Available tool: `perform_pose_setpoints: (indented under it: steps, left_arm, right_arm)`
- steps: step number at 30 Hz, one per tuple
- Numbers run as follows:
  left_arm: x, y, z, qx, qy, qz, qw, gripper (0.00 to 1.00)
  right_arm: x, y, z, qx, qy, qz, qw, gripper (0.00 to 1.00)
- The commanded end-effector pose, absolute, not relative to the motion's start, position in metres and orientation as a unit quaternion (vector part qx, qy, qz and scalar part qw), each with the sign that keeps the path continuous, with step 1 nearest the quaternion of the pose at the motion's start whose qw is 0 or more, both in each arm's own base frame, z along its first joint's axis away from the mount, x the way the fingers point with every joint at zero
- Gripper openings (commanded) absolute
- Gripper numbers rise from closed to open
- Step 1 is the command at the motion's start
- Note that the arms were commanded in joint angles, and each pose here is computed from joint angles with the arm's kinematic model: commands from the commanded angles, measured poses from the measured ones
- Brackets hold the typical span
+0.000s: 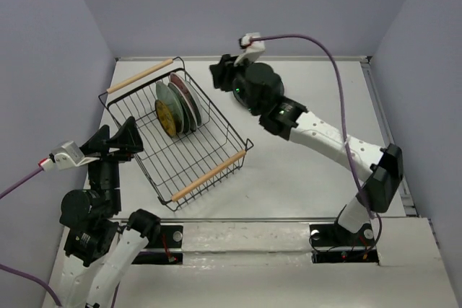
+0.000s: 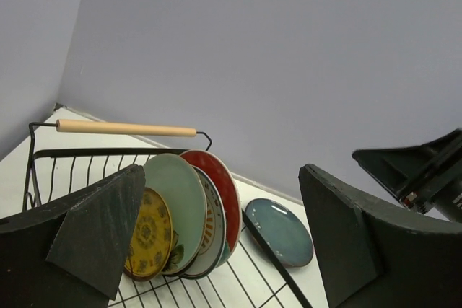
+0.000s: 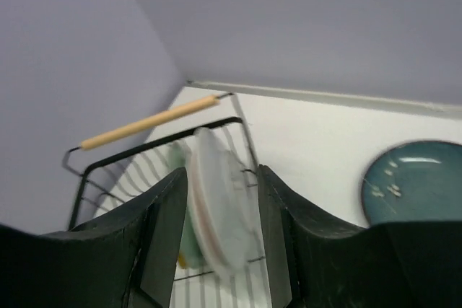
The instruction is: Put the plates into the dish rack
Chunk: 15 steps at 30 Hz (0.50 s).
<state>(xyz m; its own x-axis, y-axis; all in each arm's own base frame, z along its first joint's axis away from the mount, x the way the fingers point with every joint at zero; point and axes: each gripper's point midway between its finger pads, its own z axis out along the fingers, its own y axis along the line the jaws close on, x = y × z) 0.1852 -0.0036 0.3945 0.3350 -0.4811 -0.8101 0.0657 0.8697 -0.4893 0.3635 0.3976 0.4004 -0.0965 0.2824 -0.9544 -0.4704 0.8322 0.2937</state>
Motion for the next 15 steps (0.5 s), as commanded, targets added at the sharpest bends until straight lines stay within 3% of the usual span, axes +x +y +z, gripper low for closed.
perform_pose_setpoints:
  steps: [1,9,15]
  left_arm:
    - [0.189,-0.009,0.402,-0.181,0.539,-0.181,0.802,0.99]
    - [0.193,-0.017,0.401,-0.166,0.546,-0.189,0.799,0.99]
    - [0.194,-0.02,0.4,-0.16,0.549,-0.191,0.798,0.99]
  right_arm:
    - [0.425,0.303,0.303,0.049,0.759,0.305,0.573,0.49]
    - [0.483,0.177,0.211,0.186,0.791,0.282,0.51,0.49]
    - [0.5,0.148,0.143,0.253,0.785,0.355,0.441,0.48]
